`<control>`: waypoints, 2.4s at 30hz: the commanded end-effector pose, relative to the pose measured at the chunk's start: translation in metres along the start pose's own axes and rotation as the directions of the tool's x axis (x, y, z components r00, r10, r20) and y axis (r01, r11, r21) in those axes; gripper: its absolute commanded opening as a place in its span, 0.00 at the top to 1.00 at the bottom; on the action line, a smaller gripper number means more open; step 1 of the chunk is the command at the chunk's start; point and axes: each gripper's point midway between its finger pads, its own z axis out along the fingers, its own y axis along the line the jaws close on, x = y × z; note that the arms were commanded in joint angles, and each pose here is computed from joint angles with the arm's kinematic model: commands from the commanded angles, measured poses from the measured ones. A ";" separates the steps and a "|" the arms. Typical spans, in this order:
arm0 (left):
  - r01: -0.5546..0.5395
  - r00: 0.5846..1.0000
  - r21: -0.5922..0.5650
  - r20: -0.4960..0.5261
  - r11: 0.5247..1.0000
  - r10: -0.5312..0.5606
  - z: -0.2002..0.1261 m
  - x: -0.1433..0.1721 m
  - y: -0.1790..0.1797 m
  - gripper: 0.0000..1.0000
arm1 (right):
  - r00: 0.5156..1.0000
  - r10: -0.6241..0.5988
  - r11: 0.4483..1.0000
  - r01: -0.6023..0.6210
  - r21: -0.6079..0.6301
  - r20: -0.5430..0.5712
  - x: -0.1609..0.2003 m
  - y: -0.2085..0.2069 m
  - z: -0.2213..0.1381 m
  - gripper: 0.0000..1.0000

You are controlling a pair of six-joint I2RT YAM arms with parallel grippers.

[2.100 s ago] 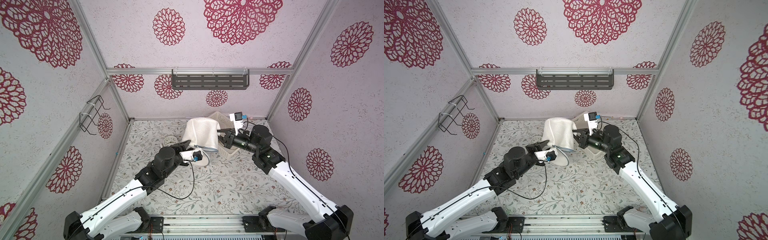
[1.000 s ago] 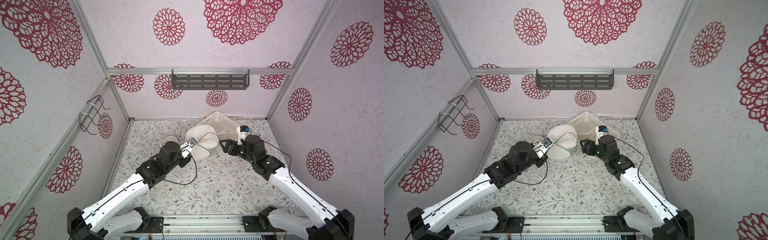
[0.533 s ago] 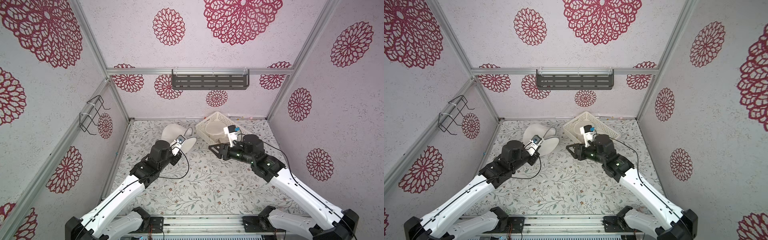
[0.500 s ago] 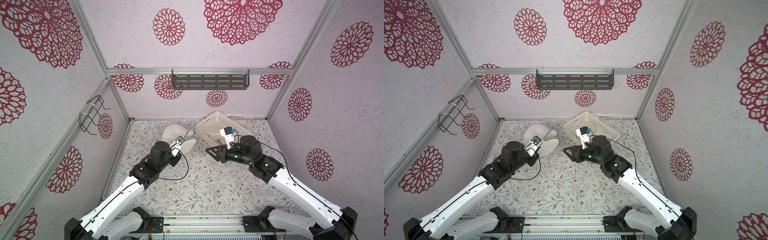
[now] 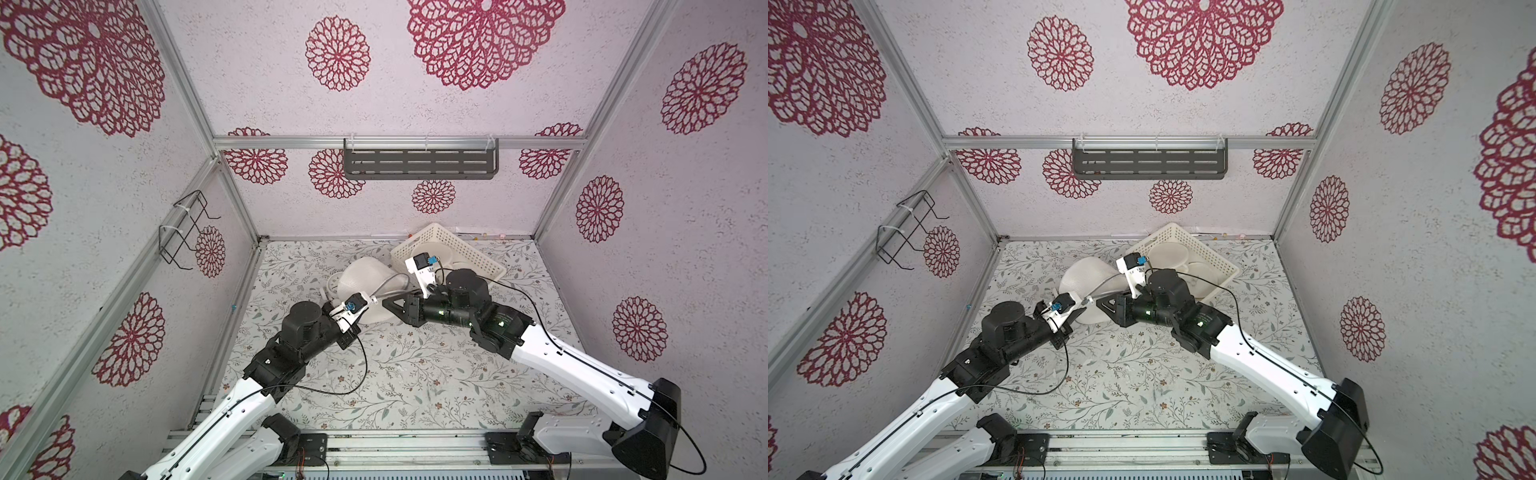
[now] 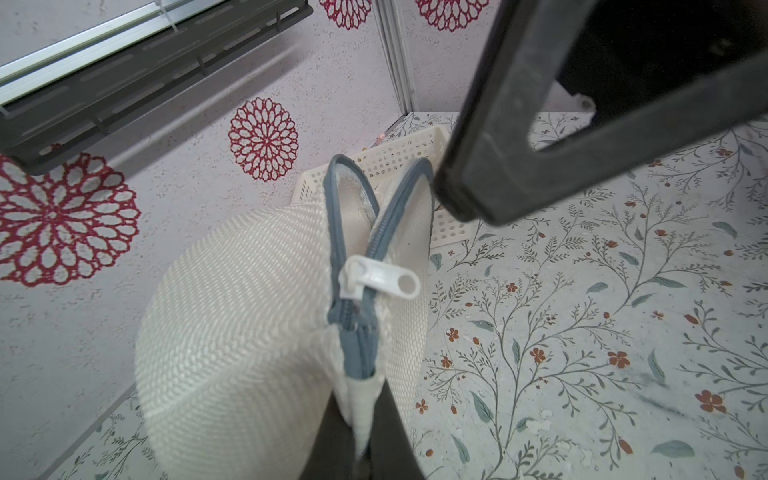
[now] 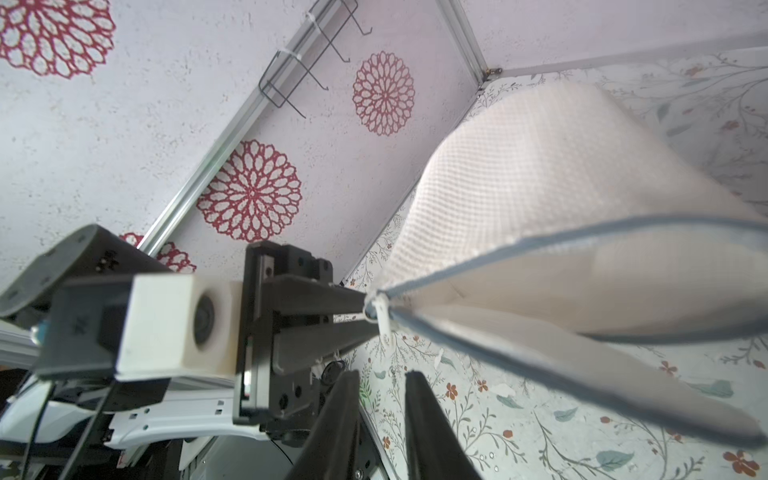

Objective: Turn the laundry bag inside out
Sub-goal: Zip the zipper on the laundry bag.

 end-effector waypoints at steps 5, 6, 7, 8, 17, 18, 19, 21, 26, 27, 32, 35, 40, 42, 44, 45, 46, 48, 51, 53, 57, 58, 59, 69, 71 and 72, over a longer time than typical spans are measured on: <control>0.022 0.999 0.039 0.045 0.999 -0.024 0.004 -0.015 -0.001 1.00 | 0.993 -0.120 0.992 0.119 0.047 0.022 -0.014 0.002 0.003 0.73; 0.033 0.999 0.037 0.039 0.999 -0.035 0.004 -0.014 -0.001 1.00 | 0.989 -0.147 0.986 0.144 0.081 0.031 -0.016 -0.001 0.003 0.72; 0.046 0.998 0.036 0.033 0.998 -0.047 0.004 -0.014 0.000 1.00 | 0.981 -0.190 0.976 0.185 0.119 0.030 -0.016 -0.004 0.003 0.70; 0.057 0.998 0.039 0.027 0.998 -0.058 0.004 -0.014 0.000 1.00 | 0.972 -0.234 0.961 0.228 0.155 0.024 -0.017 -0.006 0.002 0.65; 0.170 0.985 0.078 -0.036 0.982 -0.168 0.008 -0.012 -0.004 1.00 | 0.522 -0.853 0.491 0.809 0.324 -0.010 0.010 0.003 -0.012 0.48; 0.179 0.984 0.086 -0.038 0.980 -0.176 0.009 -0.012 -0.006 1.00 | 0.466 -0.885 0.437 0.834 0.338 -0.007 0.012 0.004 -0.013 0.47; 0.184 0.983 0.094 -0.037 0.978 -0.181 0.009 -0.012 -0.007 1.00 | 0.422 -0.907 0.393 0.847 0.359 -0.003 0.012 0.006 -0.015 0.47; 0.193 0.981 0.110 -0.036 0.975 -0.191 0.009 -0.013 -0.010 1.00 | 0.366 -0.930 0.327 0.852 0.408 -0.019 0.010 0.004 -0.017 0.47; 0.189 0.982 0.141 -0.026 0.972 -0.187 0.007 -0.014 -0.015 1.00 | 0.321 -0.947 0.273 0.838 0.472 -0.021 0.002 0.006 -0.018 0.55; 0.187 0.982 0.148 -0.027 0.971 -0.185 0.006 -0.015 -0.017 1.00 | 0.320 -0.948 0.277 0.833 0.479 -0.008 0.001 0.009 -0.018 0.58; 0.187 0.982 0.170 -0.024 0.968 -0.186 0.006 -0.016 -0.020 1.00 | 0.310 -0.951 0.283 0.827 0.486 0.027 -0.002 0.017 -0.017 0.65; 0.183 0.983 0.182 -0.017 0.966 -0.183 0.004 -0.018 -0.022 1.00 | 0.306 -0.951 0.284 0.833 0.475 0.031 0.000 0.018 -0.012 0.68; 0.172 0.985 0.192 -0.006 0.966 -0.174 0.002 -0.020 -0.024 1.00 | 0.312 -0.950 0.279 0.820 0.500 0.020 -0.005 0.015 -0.013 0.71; 0.169 0.985 0.187 -0.003 0.968 -0.171 0.001 -0.020 -0.023 1.00 | 0.314 -0.949 0.281 0.819 0.501 0.018 -0.005 0.015 -0.013 0.71; 0.161 0.986 0.182 0.001 0.970 -0.164 0.000 -0.021 -0.022 1.00 | 0.334 -0.943 0.299 0.822 0.485 0.017 -0.002 0.013 -0.012 0.70; 0.156 0.987 0.177 0.003 0.972 -0.159 0.000 -0.021 -0.021 1.00 | 0.350 -0.937 0.316 0.825 0.469 0.017 0.002 0.013 -0.010 0.68; 0.151 0.988 0.171 0.006 0.973 -0.155 -0.001 -0.022 -0.020 1.00 | 0.374 -0.927 0.342 0.821 0.457 0.022 0.004 0.013 -0.009 0.67; 0.143 0.989 0.137 0.005 0.980 -0.145 -0.001 -0.021 -0.014 1.00 | 0.478 -0.874 0.467 0.769 0.437 0.092 0.003 0.017 -0.013 0.66; 0.116 0.993 0.102 0.009 0.988 -0.117 -0.003 -0.021 -0.008 1.00 | 0.699 -0.668 0.738 0.579 0.346 0.254 0.003 0.026 -0.023 0.68; 0.101 0.994 0.086 0.024 0.991 -0.103 -0.005 -0.025 -0.005 1.00 | 0.832 -0.458 0.879 0.372 0.298 0.312 0.005 0.019 -0.027 0.71; 0.073 0.994 0.083 0.075 0.994 -0.080 -0.006 -0.032 -0.005 1.00 | 0.930 -0.096 0.989 0.048 0.140 0.355 0.019 0.017 -0.023 0.73; 0.068 0.993 0.086 0.087 0.994 -0.075 -0.006 -0.033 -0.006 1.00 | 0.930 -0.047 0.994 0.008 0.107 0.363 0.020 0.019 -0.023 0.73; 0.062 0.992 0.087 0.100 0.994 -0.070 -0.007 -0.035 -0.006 1.00 | 0.928 0.000 0.996 -0.032 0.078 0.373 0.020 0.020 -0.022 0.73; 0.027 0.989 0.086 0.143 0.996 -0.039 -0.010 -0.038 -0.010 1.00 | 0.901 0.091 0.996 -0.077 -0.052 0.424 0.004 0.037 -0.023 0.71; 0.023 0.988 0.090 0.148 0.996 -0.037 -0.010 -0.039 -0.011 1.00 | 0.892 0.106 0.994 -0.086 -0.066 0.439 -0.001 0.037 -0.021 0.71; 0.023 0.988 0.092 0.149 0.996 -0.036 -0.009 -0.039 -0.011 1.00 | 0.891 0.113 0.993 -0.090 -0.072 0.439 -0.002 0.038 -0.019 0.70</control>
